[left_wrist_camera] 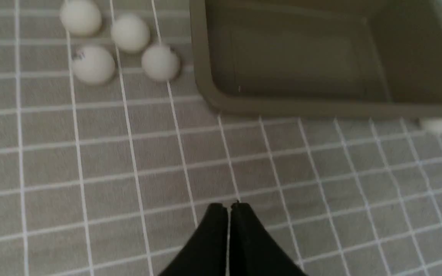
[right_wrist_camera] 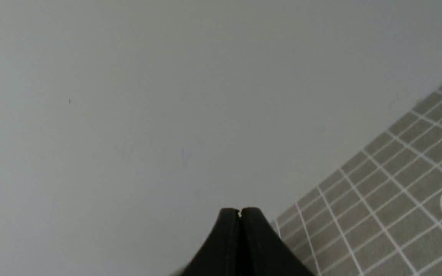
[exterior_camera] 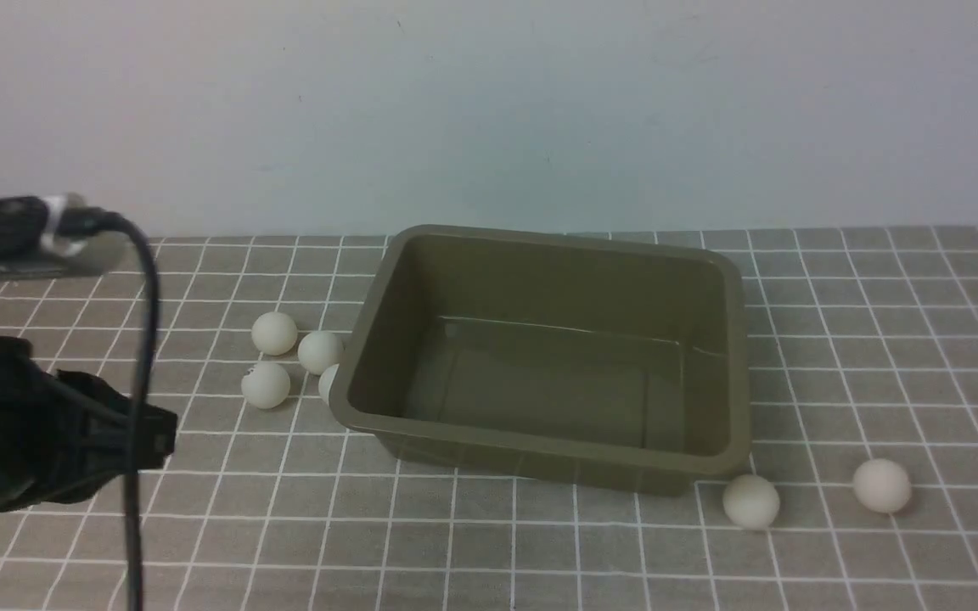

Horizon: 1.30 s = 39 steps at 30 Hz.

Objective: Put the table tennis balls into the box on the grey coffee tablecloth.
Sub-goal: 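Reach for and grasp a ping pong ball on the table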

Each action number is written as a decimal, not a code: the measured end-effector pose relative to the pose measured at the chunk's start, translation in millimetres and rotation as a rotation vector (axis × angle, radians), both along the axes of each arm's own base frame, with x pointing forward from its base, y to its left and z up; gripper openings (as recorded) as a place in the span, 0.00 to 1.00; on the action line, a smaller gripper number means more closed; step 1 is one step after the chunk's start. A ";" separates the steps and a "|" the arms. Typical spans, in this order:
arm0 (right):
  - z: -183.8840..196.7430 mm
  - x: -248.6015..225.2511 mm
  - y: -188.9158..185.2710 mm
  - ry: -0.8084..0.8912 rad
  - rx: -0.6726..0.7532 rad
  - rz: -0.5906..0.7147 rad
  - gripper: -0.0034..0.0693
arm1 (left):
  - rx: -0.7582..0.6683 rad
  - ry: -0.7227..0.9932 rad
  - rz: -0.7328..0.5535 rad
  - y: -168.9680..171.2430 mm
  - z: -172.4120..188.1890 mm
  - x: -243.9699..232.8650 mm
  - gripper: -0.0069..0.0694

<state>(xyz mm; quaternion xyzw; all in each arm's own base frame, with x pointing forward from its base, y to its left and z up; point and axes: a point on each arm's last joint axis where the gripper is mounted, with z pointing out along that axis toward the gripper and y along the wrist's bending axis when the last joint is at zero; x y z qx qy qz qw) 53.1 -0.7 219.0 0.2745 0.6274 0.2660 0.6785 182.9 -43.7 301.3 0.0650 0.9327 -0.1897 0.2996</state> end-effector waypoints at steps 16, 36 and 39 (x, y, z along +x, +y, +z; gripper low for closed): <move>107.3 112.9 2.5 0.937 -0.530 0.405 0.03 | 0.089 0.128 -0.053 1.5 -37.1 34.4 0.08; 43.6 277.9 -85.7 1.220 -0.436 0.292 0.22 | 0.097 0.212 -0.100 0.6 -40.1 26.3 0.08; 26.2 300.3 -92.3 1.251 -0.414 0.296 0.44 | 0.097 0.214 -0.102 0.5 -40.2 26.0 0.08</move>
